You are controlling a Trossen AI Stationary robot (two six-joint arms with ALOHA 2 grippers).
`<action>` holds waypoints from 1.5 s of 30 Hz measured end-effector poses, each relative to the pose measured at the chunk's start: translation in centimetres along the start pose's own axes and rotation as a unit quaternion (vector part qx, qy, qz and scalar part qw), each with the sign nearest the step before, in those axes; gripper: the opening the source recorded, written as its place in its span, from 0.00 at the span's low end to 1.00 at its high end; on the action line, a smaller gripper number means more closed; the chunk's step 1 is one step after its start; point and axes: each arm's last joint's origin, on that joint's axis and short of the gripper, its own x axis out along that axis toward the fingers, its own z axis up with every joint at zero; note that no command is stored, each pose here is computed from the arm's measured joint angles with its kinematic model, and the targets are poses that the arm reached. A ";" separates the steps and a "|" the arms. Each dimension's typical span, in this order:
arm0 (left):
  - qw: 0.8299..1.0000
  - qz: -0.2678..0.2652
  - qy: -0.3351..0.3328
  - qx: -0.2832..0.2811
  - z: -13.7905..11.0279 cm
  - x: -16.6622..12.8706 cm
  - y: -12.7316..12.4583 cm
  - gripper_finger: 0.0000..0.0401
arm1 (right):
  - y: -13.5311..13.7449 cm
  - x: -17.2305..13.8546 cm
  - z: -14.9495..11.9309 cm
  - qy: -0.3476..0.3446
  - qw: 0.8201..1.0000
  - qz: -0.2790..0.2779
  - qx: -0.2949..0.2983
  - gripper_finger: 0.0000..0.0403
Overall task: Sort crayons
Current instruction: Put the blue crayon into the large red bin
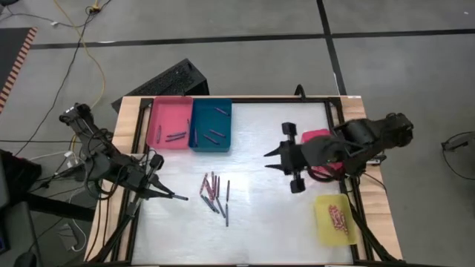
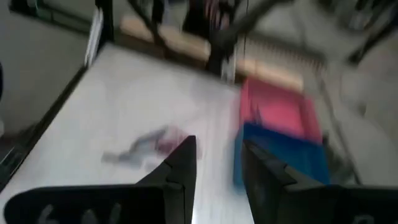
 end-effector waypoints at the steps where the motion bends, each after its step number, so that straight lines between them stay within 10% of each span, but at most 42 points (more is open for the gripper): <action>1: 1.000 0.001 0.001 0.002 0.0 0.1 0.0 0.01 | 0.1 0.8 -0.8 -0.027 1.000 -0.006 -0.007 0.30; 18: 0.999 -0.026 -0.037 0.016 -1.2 1.8 1.6 0.01 | 0.0 9.2 -16.4 -0.369 0.921 -0.023 0.124 0.30; 35: 0.987 0.054 -0.130 -0.079 -10.1 -1.4 6.4 0.01 | -1.0 22.3 -13.8 -0.351 0.926 -0.064 0.120 0.33; 45: 0.984 0.065 -0.142 -0.088 -11.7 -1.7 7.6 0.01 | -1.4 28.0 -11.2 -0.371 0.917 -0.068 0.127 0.61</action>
